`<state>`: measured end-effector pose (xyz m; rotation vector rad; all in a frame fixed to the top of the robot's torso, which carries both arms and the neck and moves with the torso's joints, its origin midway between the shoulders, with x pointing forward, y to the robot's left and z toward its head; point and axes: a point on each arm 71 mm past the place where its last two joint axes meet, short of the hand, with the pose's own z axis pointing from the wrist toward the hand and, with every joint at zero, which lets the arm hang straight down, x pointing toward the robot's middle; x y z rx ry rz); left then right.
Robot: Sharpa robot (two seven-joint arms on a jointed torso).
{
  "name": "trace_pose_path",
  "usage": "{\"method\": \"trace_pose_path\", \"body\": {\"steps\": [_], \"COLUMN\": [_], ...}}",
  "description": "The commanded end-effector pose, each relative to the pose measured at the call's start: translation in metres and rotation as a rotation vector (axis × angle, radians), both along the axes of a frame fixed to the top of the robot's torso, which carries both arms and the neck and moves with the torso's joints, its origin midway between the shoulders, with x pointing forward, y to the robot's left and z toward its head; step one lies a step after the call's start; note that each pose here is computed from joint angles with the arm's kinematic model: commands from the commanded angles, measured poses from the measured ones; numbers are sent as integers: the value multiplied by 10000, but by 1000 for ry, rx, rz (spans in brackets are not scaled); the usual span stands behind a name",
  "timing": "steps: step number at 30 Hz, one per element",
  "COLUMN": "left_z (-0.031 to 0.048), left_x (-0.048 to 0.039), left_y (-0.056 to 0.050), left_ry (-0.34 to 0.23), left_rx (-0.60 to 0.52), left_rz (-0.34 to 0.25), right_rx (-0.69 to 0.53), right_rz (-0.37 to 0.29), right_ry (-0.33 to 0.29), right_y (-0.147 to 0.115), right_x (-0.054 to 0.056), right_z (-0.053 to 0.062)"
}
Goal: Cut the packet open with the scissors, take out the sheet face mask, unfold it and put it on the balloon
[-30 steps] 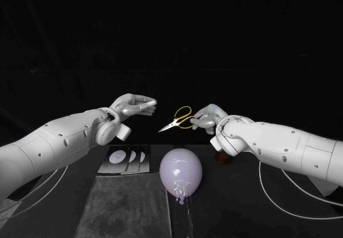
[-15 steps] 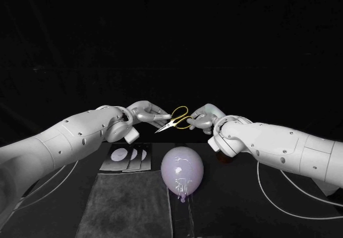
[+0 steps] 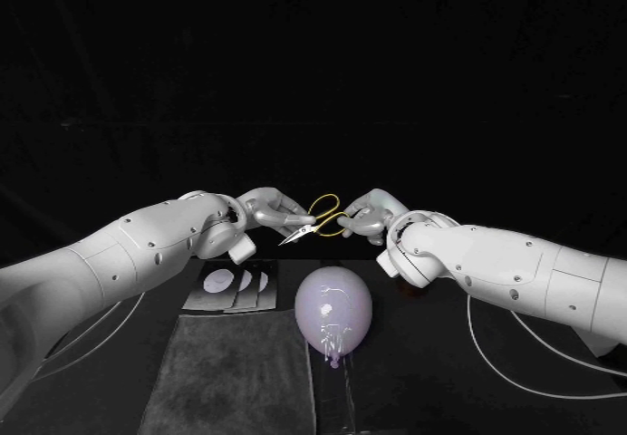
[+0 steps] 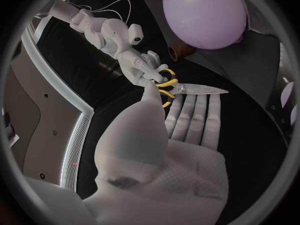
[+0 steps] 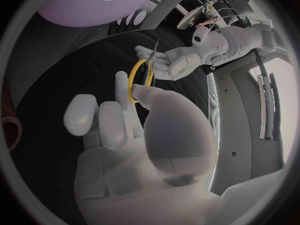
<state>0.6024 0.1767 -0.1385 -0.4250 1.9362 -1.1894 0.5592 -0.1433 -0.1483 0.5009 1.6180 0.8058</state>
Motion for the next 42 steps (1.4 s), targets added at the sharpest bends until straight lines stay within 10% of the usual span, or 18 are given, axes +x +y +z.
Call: {"method": "trace_pose_path", "body": {"steps": [1, 42], "left_z": [-7, -59], "left_x": [-15, -34], "left_y": [-30, -56], "left_ry": [25, 20], "left_rx": [15, 30], "left_rz": [-33, -70], "right_rx": [-13, -13], "right_rz": [28, 39], "right_ry": [-28, -36], "right_y": [29, 45], "right_x": [-10, -29], "right_z": [21, 26]}}
